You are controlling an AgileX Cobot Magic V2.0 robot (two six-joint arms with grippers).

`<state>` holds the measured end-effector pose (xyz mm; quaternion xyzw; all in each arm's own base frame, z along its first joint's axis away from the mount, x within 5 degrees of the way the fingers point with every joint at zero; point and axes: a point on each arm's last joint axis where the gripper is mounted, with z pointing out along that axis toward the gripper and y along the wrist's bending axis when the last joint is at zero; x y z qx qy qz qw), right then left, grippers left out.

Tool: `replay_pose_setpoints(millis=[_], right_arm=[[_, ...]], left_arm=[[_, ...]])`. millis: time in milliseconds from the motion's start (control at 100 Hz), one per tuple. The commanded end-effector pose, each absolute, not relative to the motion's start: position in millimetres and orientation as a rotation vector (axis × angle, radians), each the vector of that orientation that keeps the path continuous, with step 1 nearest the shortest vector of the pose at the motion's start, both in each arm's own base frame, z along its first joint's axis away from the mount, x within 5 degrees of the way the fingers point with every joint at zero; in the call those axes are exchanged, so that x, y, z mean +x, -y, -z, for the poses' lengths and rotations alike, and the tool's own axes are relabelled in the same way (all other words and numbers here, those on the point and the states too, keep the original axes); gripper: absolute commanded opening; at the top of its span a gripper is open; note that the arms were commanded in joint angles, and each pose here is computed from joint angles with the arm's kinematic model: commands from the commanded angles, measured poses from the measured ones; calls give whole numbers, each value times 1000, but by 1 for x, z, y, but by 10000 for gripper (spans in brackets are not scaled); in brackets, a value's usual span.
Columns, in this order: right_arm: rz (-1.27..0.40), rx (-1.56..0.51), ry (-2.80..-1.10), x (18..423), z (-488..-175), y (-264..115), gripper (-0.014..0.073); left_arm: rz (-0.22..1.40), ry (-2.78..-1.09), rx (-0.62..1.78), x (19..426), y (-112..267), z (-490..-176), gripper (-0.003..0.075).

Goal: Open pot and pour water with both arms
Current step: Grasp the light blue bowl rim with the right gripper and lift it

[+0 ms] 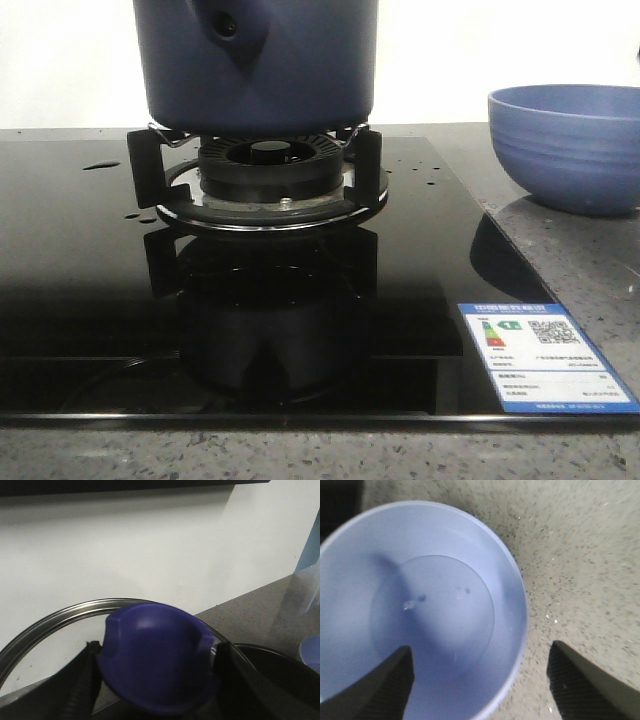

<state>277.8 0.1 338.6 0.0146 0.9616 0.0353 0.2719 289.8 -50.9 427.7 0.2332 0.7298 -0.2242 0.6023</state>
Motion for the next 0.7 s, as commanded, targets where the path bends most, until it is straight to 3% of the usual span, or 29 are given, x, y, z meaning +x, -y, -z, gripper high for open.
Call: replay_pose_setpoints(millis=[0, 220, 490, 690], right_arm=[[-76, 39, -2545, 290, -346, 1, 468], [-72, 41, -2589, 306, -328, 2, 417], [-45, 84, -2560, 310, -328, 14, 130], [-27, 145, -2604, 307, -323, 30, 18]], left_arm=[[533, -1585, 495, 276, 50, -457, 337], [533, -1585, 495, 276, 50, -457, 337], [533, -1585, 495, 276, 50, -457, 337], [533, -1585, 495, 276, 50, -457, 337]])
